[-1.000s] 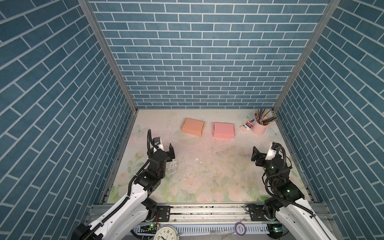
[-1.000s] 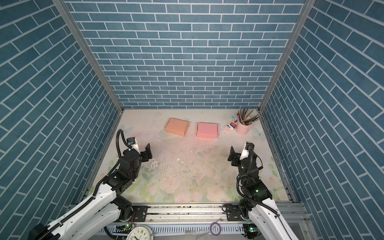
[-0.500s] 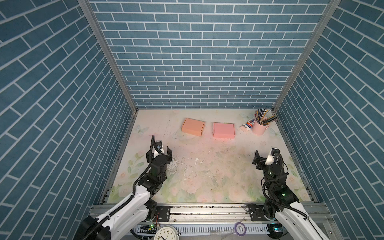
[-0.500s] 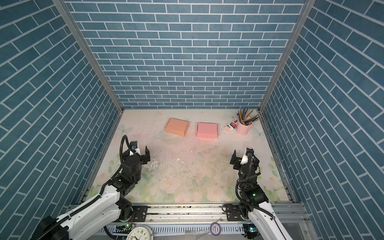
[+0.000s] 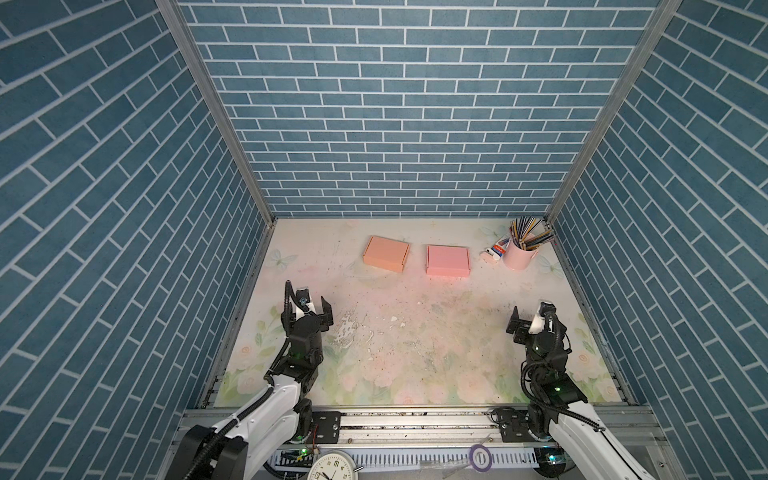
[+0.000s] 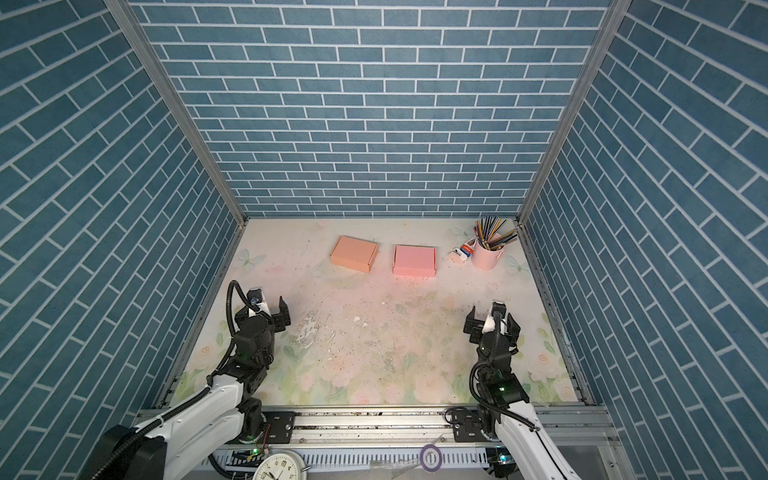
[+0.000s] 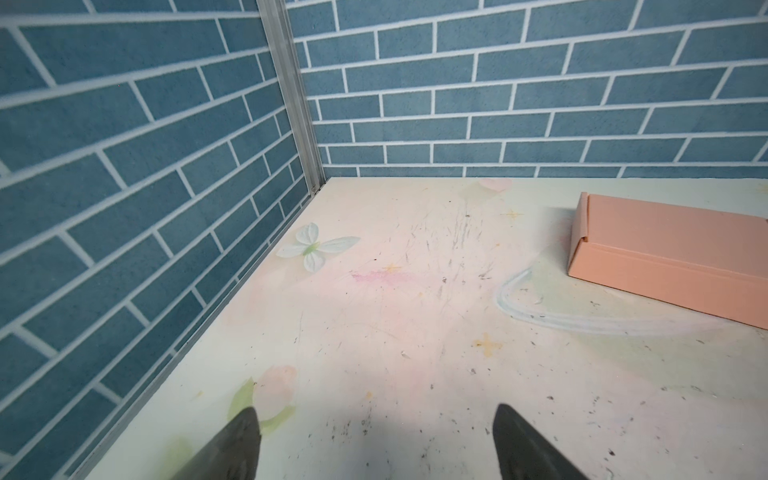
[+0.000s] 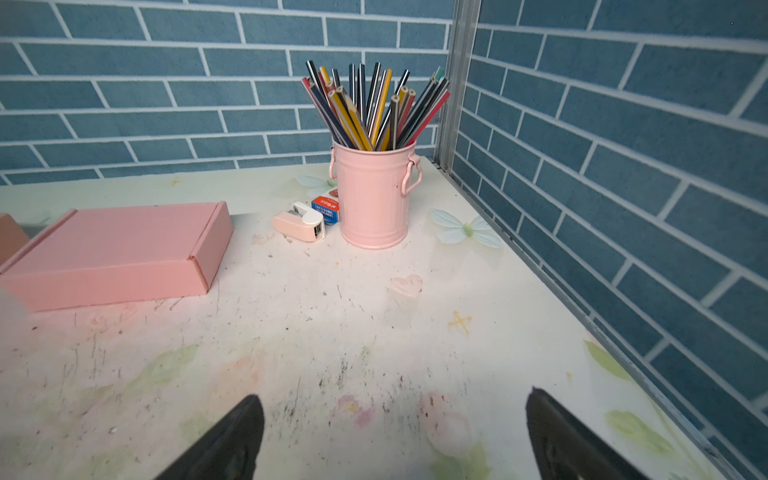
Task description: Fold the paper box
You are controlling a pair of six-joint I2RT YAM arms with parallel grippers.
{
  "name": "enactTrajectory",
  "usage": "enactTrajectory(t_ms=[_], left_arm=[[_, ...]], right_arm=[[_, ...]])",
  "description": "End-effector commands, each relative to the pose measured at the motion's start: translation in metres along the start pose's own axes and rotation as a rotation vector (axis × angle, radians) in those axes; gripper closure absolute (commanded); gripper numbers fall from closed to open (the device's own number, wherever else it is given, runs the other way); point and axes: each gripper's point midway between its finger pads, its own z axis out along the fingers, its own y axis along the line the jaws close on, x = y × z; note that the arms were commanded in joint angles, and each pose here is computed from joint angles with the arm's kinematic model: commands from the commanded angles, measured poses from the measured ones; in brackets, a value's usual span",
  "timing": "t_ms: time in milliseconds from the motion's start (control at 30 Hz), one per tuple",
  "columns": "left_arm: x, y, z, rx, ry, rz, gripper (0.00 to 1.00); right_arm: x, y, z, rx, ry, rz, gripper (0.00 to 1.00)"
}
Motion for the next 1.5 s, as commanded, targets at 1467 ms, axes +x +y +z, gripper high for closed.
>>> enactTrajectory(t_ms=[1467], left_arm=[[-0.016,0.000,0.066,0.010,-0.117,-0.057,0.12]], right_arm=[[-0.030,-0.007,0.076,-0.048,-0.153,0.027,0.02]])
